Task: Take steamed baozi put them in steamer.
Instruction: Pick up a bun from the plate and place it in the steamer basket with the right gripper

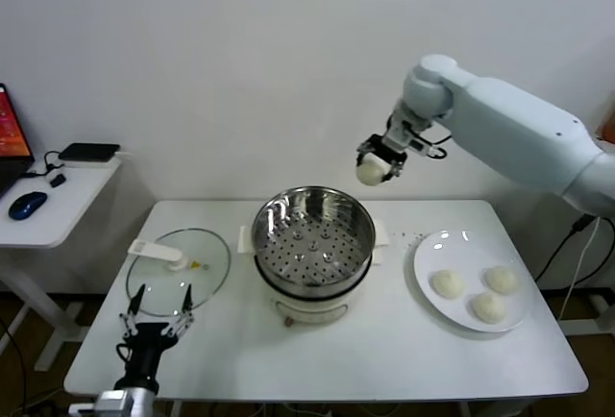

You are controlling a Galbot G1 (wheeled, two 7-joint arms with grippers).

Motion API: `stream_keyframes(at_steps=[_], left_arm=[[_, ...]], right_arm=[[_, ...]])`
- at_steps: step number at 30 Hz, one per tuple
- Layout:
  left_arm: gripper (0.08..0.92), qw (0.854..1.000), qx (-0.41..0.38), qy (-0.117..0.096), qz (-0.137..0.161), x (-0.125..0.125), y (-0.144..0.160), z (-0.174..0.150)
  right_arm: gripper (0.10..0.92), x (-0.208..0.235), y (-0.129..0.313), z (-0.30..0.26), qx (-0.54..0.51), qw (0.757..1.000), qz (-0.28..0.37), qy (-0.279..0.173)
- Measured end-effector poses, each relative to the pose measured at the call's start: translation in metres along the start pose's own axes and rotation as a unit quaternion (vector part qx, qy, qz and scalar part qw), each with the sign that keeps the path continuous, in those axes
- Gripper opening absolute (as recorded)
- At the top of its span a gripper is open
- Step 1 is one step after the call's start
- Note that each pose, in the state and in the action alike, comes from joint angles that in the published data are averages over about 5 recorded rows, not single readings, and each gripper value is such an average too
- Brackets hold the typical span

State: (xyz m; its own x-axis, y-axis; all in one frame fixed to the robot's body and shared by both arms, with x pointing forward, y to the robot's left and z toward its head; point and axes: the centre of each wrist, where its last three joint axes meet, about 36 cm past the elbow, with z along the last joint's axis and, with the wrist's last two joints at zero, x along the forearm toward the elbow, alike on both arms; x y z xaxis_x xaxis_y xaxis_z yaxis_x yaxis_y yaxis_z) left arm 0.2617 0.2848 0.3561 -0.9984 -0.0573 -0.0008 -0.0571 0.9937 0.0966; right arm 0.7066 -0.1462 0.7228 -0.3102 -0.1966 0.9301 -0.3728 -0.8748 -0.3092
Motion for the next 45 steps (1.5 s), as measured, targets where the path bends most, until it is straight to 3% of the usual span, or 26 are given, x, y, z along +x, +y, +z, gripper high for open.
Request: stream_keyframes(at_steps=[15,45], left_arm=[[0.823,1.000,-0.008,-0.002,0.003,0.004,0.004,-0.004],[0.823,1.000,-0.007,0.004,0.005,0.006,0.005,0.002]], right_arm=[[0.670,-0.068,-0.056,-0.056,0.104,0.994,-0.023,-0.017],[0.687,-0.149,-0.062,-0.078,0.152,0.987,-0.051,-0.002]])
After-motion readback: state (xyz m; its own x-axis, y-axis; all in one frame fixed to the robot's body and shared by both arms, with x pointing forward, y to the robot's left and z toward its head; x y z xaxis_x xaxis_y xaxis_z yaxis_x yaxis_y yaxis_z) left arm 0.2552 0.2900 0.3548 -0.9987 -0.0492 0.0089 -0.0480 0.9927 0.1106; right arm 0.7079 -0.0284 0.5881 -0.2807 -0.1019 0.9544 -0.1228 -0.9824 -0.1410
